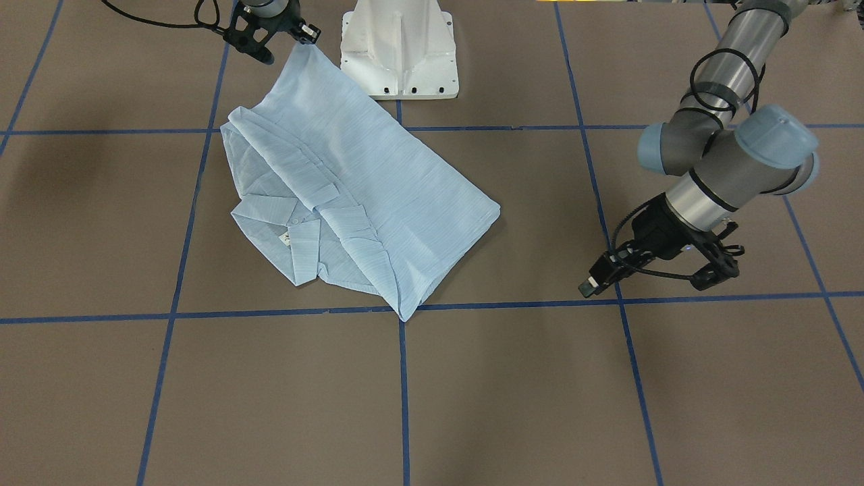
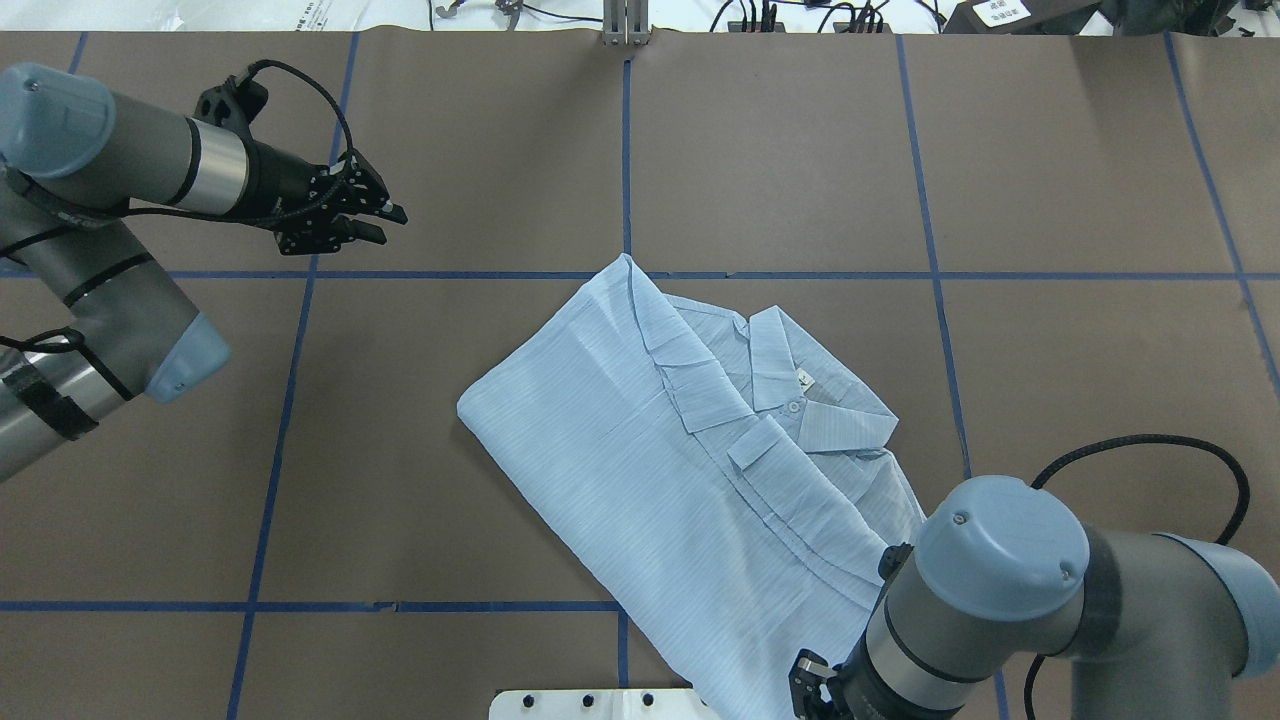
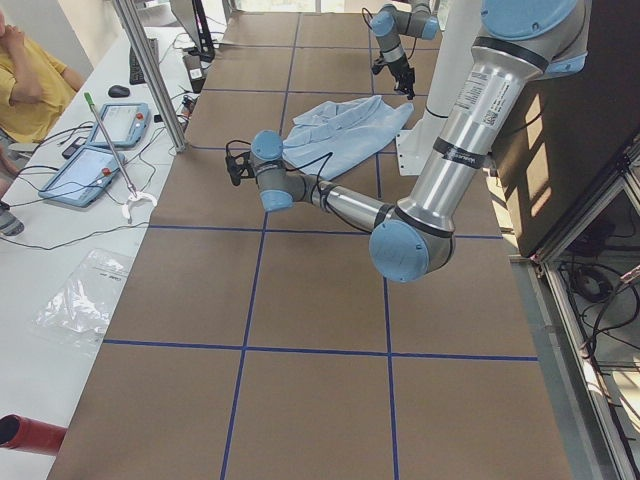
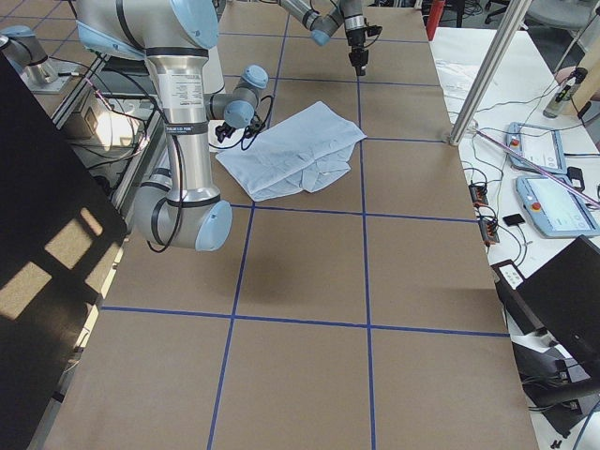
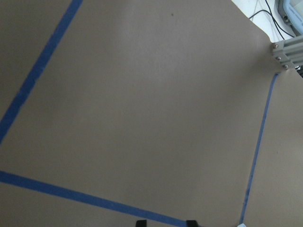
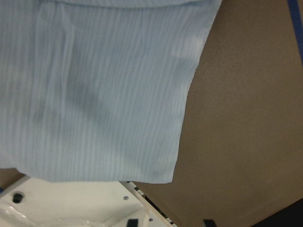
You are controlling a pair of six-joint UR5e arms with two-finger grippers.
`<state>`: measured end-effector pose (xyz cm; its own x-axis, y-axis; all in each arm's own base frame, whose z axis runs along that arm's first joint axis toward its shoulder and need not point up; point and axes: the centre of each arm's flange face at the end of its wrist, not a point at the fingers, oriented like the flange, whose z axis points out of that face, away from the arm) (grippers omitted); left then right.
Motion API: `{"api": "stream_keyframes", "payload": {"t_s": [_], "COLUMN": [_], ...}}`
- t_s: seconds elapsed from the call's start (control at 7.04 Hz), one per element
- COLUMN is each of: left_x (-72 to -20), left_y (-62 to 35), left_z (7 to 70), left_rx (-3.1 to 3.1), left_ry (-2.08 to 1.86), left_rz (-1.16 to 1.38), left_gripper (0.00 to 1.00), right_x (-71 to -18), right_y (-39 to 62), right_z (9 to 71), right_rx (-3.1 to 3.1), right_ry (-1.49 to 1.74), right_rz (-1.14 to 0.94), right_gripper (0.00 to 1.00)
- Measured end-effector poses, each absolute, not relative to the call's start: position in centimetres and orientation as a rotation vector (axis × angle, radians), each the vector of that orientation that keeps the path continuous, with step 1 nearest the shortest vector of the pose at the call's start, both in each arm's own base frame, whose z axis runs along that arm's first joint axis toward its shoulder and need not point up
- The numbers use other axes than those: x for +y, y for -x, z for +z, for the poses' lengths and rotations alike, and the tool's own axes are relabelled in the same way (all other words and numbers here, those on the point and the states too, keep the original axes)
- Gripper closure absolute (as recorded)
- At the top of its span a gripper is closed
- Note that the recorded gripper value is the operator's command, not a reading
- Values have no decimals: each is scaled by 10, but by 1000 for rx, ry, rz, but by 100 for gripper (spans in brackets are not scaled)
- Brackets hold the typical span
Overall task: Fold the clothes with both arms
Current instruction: 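Move the left gripper to the shirt corner farthest from the robot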
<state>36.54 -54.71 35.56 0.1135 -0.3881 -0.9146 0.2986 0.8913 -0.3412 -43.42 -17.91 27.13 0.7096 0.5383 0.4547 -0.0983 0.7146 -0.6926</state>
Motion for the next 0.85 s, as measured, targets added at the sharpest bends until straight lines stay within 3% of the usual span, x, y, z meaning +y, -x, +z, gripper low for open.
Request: {"api": "stream_keyframes", "payload": {"t_s": [0.28,0.57,0.85], "left_x": [-506,-471,-439], "left_y": [-397,-440,-474], "left_z": [357,361,362], "left_rx": [1363,1322,1283], "left_ry": [178,237,296], "left_rz": [-511,-527,-547], "left_gripper": [31,31,31], "right_x": [-244,-326,-366], "right_y": [413,398,400], "right_z": [269,255,241], "right_rx": [-766,-857,-895], "right_ry": [614,390,191], "right_rz": [507,660,760], "right_gripper": [0,0,0]}}
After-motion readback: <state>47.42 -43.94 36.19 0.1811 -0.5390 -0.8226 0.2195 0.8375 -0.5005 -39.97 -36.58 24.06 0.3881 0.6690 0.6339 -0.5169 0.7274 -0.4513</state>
